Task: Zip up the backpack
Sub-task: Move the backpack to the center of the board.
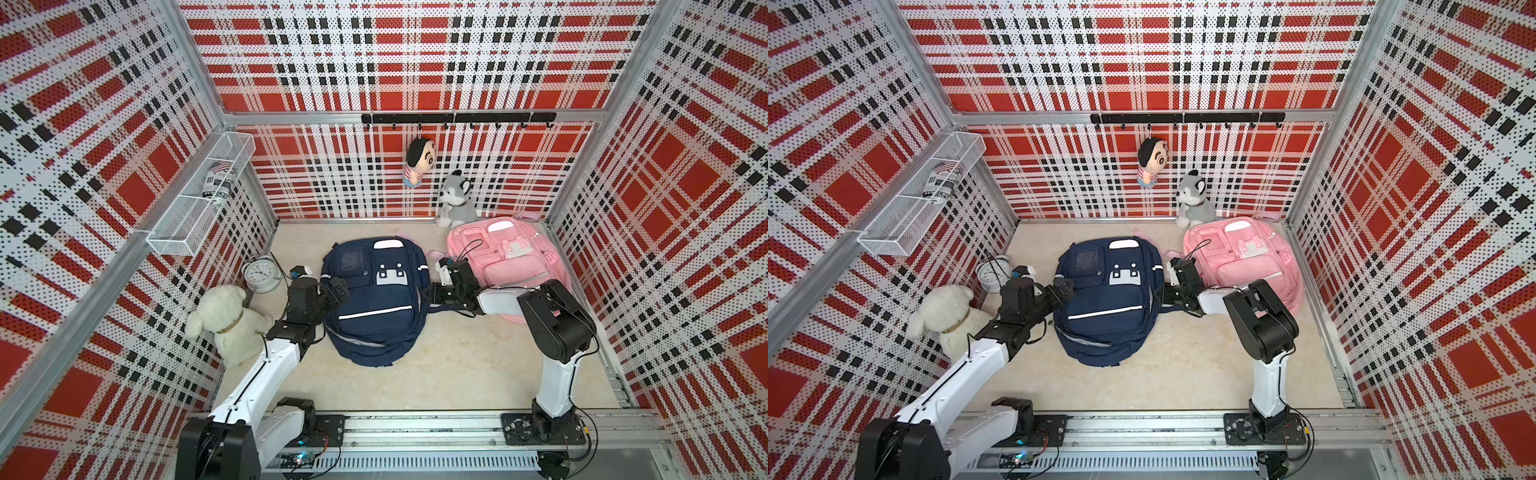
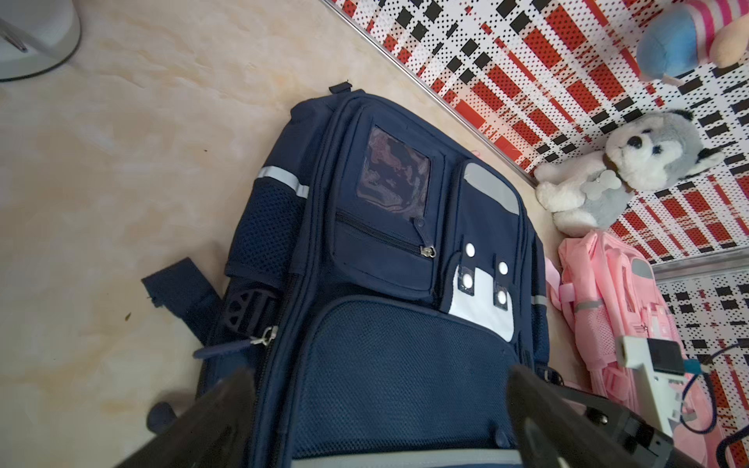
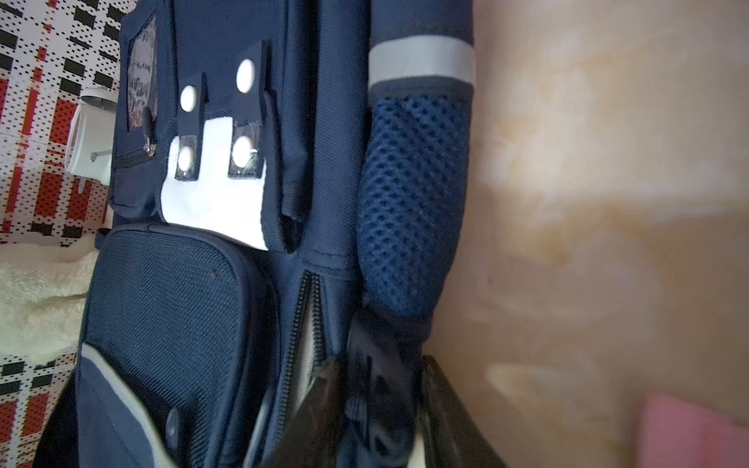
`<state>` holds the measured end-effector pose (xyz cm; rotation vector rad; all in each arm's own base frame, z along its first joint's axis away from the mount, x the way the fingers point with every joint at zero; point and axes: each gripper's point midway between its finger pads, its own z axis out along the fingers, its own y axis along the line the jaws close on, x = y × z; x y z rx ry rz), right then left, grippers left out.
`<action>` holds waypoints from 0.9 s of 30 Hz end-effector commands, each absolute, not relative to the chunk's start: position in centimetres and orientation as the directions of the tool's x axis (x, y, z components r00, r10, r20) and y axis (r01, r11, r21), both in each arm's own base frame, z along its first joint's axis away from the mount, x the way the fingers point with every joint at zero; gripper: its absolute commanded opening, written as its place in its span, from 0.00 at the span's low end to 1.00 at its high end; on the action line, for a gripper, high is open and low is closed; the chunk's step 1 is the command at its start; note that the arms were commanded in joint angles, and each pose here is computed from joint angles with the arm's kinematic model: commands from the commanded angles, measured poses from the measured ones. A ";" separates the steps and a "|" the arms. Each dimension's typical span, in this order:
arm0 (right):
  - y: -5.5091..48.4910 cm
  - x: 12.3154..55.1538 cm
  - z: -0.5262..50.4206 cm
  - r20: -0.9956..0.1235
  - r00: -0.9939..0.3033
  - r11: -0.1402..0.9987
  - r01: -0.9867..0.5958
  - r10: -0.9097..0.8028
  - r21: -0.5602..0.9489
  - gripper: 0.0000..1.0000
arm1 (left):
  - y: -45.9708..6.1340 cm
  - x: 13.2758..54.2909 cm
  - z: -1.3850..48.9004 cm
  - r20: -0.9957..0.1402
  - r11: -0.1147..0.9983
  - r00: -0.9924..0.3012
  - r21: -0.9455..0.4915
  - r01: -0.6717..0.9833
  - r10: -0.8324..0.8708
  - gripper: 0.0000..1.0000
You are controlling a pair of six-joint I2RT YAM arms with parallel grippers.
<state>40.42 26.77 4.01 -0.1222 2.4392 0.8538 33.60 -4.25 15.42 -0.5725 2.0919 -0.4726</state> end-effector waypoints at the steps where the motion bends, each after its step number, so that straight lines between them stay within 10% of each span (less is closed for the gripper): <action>1: 25.1 41.4 4.5 -0.533 -0.845 0.799 -0.286 0.050 0.528 0.41 | -3.7 33.7 16.4 -0.680 0.823 -0.472 -0.522 -0.225 -0.560 0.98; 27: 33.7 36.9 11.0 -0.609 -0.784 0.646 -0.405 0.118 0.647 0.47 | 0.0 37.3 11.8 -0.598 0.726 -0.414 -0.599 -0.337 -0.686 0.94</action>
